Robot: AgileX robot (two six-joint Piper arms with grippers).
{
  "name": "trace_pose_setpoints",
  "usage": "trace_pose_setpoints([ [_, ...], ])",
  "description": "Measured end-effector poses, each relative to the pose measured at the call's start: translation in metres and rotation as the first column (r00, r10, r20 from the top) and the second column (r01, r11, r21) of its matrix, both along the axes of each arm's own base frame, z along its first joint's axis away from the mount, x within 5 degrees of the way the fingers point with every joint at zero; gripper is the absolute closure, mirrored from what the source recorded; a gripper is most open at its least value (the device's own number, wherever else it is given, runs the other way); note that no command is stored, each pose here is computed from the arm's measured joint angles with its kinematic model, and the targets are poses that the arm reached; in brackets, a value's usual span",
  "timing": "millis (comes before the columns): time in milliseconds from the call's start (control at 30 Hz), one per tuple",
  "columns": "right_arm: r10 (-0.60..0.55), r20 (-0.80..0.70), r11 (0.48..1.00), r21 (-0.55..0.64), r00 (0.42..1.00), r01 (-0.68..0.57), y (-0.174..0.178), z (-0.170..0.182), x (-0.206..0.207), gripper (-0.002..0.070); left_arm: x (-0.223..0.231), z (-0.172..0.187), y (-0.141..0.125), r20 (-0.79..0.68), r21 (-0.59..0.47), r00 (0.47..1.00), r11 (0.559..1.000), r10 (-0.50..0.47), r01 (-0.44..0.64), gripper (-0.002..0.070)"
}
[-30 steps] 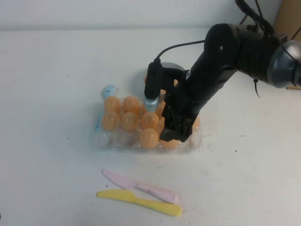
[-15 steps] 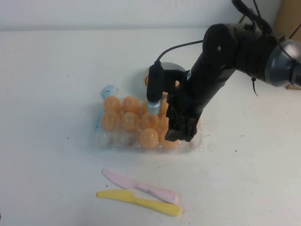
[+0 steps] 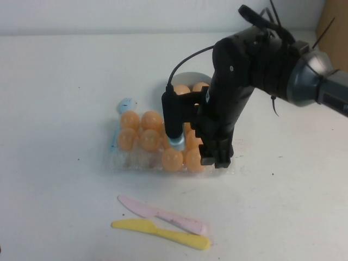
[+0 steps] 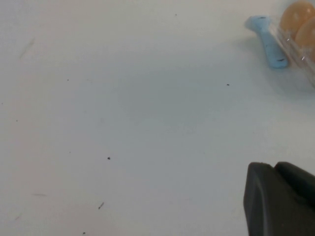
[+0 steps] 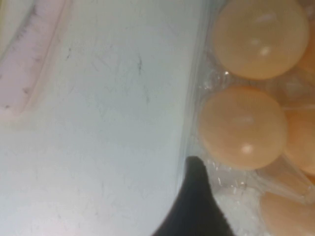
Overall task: Take an egg out of the egg box
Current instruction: Pick up the egg from the plastic box
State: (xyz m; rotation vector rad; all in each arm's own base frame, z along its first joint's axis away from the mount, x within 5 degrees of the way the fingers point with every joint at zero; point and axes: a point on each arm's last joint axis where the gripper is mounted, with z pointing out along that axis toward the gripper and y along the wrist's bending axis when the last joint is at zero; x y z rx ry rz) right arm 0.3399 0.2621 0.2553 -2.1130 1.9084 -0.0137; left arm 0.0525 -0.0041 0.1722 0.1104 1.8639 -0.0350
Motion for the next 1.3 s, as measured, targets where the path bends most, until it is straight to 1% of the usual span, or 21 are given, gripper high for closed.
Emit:
trace_pose_setpoints([
  [133, 0.009, -0.01, 1.0, -0.022, 1.0, -0.01, 0.005, -0.013, 0.002, 0.022, 0.0, 0.0, 0.0, 0.0, 0.0, 1.0, 1.0, 0.0, 0.0, 0.068],
  [400, 0.009, 0.008, 1.0, 0.0, 1.0, -0.009, 0.012, -0.022, 0.006, 0.022, 0.0, 0.0, 0.0, 0.0, 0.0, 1.0, 1.0, 0.0, 0.0, 0.068],
  [800, -0.011, -0.031, 1.0, 0.021, 0.999, 0.012, 0.017, -0.036, 0.008, 0.0223, 0.0, 0.0, 0.0, 0.0, 0.002, 1.0, 1.0, 0.0, 0.0, 0.0679],
  [867, -0.015, -0.037, 1.0, 0.02, 0.999, 0.016, 0.018, -0.039, 0.008, 0.0239, 0.0, 0.0, 0.0, -0.001, 0.002, 1.0, 1.0, 0.0, 0.0, 0.068],
  [1067, -0.027, -0.026, 0.999, 0.042, 0.999, 0.028, 0.02, -0.041, 0.011, 0.0327, 0.0, 0.0, 0.0, -0.001, 0.002, 1.0, 1.0, 0.0, 0.0, 0.0679],
  [1300, -0.046, -0.031, 0.998, 0.045, 0.998, 0.047, 0.02, -0.04, 0.011, 0.033, 0.0, 0.0, 0.0, -0.001, 0.002, 1.0, 1.0, 0.0, 0.0, 0.068],
])
